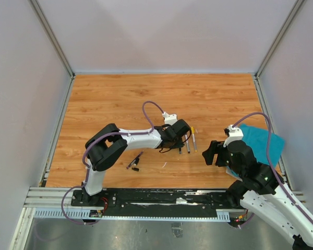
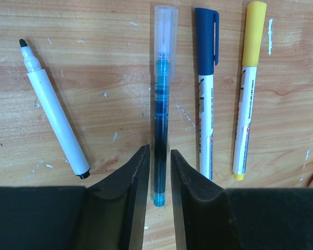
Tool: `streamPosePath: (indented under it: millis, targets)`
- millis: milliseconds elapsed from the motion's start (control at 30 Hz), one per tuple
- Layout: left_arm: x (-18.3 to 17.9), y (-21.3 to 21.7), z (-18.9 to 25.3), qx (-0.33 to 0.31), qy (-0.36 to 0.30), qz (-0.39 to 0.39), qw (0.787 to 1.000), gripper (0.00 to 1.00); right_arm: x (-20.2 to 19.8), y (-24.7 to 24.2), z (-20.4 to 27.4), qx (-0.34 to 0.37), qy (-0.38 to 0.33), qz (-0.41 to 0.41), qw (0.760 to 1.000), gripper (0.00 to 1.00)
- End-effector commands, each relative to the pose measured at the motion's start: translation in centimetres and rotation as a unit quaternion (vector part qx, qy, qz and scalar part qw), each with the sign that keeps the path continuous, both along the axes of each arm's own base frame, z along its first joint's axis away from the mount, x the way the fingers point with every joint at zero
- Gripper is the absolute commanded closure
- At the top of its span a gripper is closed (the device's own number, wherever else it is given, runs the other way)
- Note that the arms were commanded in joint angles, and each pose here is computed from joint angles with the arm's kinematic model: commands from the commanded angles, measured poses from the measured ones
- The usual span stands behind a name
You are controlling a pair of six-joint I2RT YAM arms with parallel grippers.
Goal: Insert the pens into the pen caps
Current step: Place the pen at the center of the board.
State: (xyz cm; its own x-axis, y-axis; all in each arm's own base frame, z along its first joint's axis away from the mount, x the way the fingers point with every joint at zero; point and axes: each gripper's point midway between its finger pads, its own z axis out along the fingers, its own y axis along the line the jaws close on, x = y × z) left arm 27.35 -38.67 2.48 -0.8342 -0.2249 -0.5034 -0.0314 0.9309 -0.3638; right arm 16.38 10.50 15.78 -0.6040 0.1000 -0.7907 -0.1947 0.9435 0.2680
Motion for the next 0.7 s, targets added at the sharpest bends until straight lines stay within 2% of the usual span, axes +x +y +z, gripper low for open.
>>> streamPosePath:
  millis: [0,333,533,667]
  targets:
    - [0.3,0.2,-0.7,0.005,0.001,0.005,1.0,0.71,0.0,-0.1,-0.4,0.005,0.008,-0.01,1.0,0.26]
    - [0.3,-0.2,0.1,-0.001,-0.008,-0.016,1.0,0.7,0.0,-0.1,-0.3,0.008,0.007,-0.01,1.0,0.26]
    - [1.0,-0.4,2.4,0.001,-0.035,-0.03,0.999,0.67,0.0,0.0,-0.1,0.009,0.005,-0.008,1.0,0.26]
    - [1.4,-0.7,5.6,-0.015,-0.073,-0.053,0.996,0.65,0.0,0.0,0.0,0.01,0.005,-0.008,1.0,0.26]
